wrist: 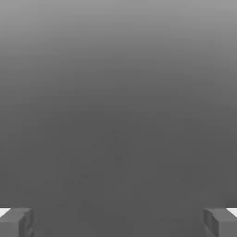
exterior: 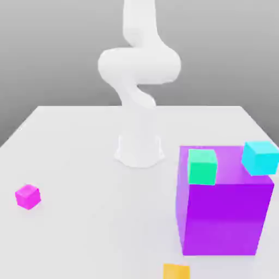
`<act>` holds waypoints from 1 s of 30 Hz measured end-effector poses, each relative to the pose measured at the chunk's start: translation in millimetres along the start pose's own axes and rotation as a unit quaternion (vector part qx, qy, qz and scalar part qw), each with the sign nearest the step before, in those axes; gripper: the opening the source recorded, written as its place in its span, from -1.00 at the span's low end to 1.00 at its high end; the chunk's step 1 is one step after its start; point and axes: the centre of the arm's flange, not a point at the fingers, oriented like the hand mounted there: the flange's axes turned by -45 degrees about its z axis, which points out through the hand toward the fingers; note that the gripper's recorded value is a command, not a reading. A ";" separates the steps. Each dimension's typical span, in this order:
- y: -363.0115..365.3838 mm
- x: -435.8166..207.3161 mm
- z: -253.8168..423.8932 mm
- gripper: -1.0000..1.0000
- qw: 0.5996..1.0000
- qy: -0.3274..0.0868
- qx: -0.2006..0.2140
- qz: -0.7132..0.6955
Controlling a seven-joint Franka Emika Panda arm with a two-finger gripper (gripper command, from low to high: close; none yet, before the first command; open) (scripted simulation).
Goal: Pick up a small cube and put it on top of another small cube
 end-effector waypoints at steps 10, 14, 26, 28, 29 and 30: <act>160.4 -109.8 191.3 0.00 0.984 -0.154 -0.040 0.080; 216.0 -187.3 237.7 0.00 0.969 -0.213 -0.054 0.116; 297.8 -413.1 294.5 0.00 0.915 -0.342 -0.087 0.197; 297.9 -426.6 308.4 0.00 0.915 -0.342 -0.086 0.197; 297.4 -433.6 315.5 0.00 0.914 -0.343 -0.086 0.198; 296.7 -438.6 320.5 -1.00 0.914 -0.343 -0.085 0.198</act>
